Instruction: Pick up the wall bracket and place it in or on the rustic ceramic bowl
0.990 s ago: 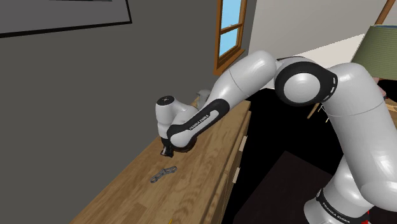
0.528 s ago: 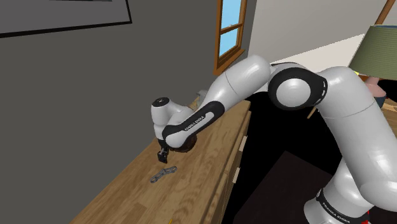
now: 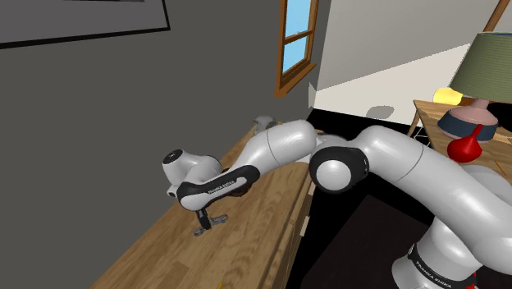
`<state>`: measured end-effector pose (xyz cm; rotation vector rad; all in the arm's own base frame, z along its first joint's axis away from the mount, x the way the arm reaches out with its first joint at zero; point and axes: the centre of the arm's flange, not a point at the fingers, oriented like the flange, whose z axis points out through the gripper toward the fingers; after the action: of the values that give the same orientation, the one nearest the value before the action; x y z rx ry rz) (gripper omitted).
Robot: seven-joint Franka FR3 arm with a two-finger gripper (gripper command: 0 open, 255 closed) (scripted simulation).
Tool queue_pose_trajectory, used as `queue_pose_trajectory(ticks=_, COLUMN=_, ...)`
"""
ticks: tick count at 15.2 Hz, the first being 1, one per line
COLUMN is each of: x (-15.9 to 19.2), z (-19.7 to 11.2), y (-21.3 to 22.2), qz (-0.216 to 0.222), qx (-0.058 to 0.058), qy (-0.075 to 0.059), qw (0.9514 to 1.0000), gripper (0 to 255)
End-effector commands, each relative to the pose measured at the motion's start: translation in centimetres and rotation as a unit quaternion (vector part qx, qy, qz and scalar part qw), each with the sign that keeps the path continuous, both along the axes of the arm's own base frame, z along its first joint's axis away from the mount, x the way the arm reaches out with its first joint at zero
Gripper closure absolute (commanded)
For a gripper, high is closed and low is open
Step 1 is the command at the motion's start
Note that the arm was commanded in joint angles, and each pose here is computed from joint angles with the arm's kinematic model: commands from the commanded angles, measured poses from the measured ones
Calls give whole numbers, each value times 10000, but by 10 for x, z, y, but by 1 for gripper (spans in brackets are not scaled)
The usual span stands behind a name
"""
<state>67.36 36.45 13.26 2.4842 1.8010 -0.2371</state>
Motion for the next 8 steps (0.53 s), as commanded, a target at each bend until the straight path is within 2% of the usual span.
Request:
queue_pose_trajectory(ticks=1, x=-1, z=-15, y=2, qz=281, qx=-39, qy=90, qw=9996, gripper=0)
queue_pose_trajectory(ticks=8, x=-4, z=-44, y=-3, qz=281, qx=-39, qy=90, qw=9996, gripper=0)
